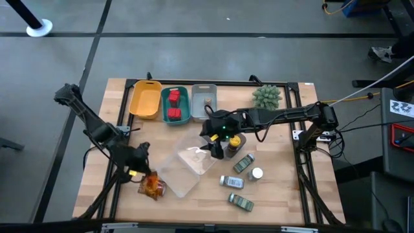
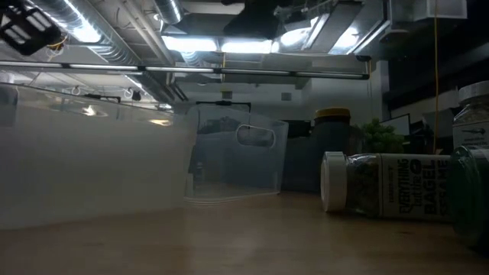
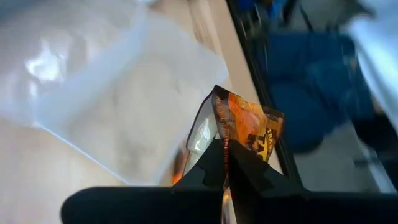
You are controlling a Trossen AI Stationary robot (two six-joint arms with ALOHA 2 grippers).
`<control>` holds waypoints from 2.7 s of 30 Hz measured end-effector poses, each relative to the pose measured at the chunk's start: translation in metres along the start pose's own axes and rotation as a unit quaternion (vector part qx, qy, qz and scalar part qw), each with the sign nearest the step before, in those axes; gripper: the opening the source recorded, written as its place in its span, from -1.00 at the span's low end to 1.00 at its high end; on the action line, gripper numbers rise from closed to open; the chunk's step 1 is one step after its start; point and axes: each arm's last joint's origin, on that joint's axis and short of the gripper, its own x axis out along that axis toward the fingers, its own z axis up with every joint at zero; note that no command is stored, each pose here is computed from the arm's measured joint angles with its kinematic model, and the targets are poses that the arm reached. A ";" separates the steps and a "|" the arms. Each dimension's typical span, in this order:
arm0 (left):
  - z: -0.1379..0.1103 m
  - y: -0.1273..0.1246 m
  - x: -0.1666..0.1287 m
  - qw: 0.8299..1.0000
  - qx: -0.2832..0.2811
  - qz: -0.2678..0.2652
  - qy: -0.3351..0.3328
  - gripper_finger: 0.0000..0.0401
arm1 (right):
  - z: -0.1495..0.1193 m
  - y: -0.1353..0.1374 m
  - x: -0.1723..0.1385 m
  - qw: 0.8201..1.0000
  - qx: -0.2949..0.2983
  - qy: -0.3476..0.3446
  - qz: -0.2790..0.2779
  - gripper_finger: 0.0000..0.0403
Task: Sort spices by type
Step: Put the orange seasoning pack into the yellow bin
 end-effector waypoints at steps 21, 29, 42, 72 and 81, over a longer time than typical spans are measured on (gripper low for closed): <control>0.046 0.041 -0.036 0.915 -0.042 0.262 -0.304 -1.00 | 0.016 0.000 0.002 0.994 -0.005 -0.093 -0.055 0.39; 0.060 0.043 -0.056 0.875 -0.019 0.289 -0.387 -1.00 | 0.021 -0.004 0.000 0.983 0.003 -0.128 -0.128 0.39; 0.072 0.043 -0.064 0.848 -0.020 0.287 -0.445 -1.00 | 0.043 0.000 -0.006 0.964 -0.024 -0.245 -0.104 0.39; 0.067 0.046 -0.047 0.882 0.028 0.290 -0.369 -0.92 | 0.031 -0.007 0.017 0.968 -0.037 -0.195 -0.157 -0.92; 0.054 0.051 -0.039 0.903 0.042 0.311 -0.293 -0.35 | 0.011 -0.019 0.021 0.981 -0.003 -0.088 -0.175 -0.92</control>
